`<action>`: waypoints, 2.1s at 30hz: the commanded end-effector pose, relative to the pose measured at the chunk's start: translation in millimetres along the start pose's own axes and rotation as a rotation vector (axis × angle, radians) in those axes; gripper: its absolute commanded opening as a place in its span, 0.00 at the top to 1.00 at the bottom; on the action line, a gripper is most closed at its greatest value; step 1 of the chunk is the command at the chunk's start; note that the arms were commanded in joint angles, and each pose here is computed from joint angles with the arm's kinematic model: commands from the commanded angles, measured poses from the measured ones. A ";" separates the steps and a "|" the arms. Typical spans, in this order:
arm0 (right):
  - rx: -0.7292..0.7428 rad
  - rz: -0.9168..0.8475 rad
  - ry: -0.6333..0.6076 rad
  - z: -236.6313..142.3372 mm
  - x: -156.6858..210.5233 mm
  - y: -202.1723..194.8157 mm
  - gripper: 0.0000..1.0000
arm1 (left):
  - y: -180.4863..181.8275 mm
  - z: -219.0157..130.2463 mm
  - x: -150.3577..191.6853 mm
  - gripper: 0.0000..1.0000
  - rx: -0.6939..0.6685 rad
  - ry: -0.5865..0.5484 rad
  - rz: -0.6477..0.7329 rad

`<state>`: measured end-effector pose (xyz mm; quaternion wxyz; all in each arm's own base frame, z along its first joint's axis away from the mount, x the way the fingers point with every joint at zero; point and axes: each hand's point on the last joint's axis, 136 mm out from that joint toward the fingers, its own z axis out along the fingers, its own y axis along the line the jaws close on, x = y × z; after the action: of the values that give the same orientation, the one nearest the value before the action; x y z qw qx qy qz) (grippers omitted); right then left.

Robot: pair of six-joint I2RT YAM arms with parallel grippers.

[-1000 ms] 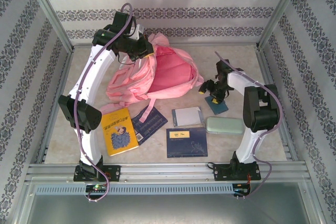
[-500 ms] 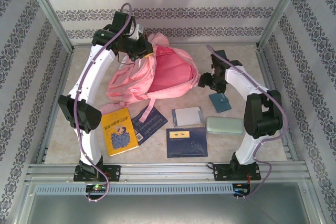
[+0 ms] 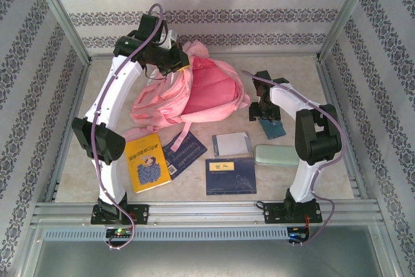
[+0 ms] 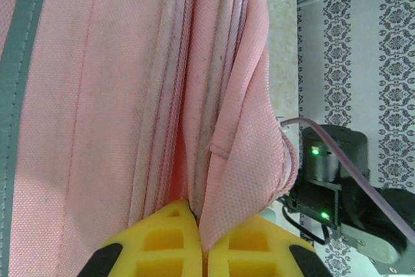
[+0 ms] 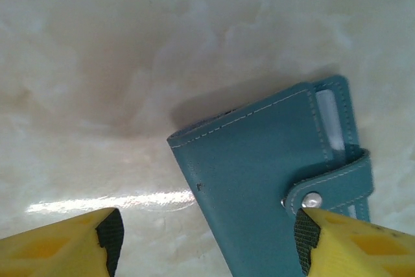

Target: Pack the student bag

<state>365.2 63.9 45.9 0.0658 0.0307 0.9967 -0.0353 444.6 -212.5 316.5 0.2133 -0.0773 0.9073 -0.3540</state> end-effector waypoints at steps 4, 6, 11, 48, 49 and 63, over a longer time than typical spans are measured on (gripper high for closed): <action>0.079 -0.020 0.070 18.6 6.4 -13.2 0.32 | -25.9 -38.7 -15.4 1.00 0.090 -0.097 0.034; 0.110 -0.017 0.076 23.5 5.0 -18.6 0.37 | -25.5 -39.3 -14.9 1.00 0.089 -0.096 0.033; 0.158 -0.018 0.117 35.8 2.8 -23.9 0.50 | -26.9 -42.7 -13.6 1.00 0.093 -0.099 0.037; -0.455 0.283 -0.639 -264.5 -55.9 33.0 1.00 | -47.9 -64.3 -14.3 1.00 0.161 -0.138 0.073; -0.510 0.288 -0.648 -274.1 -57.7 42.3 1.00 | -48.9 -64.7 -13.9 1.00 0.164 -0.138 0.075; -1.146 0.448 -0.483 -276.0 -81.2 197.6 1.00 | -65.2 -66.8 -21.1 1.00 0.242 -0.148 0.067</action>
<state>405.1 244.2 306.8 0.3204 0.1556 0.8403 0.4086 438.3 -207.8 331.7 0.2153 -0.0905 0.8960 -0.3776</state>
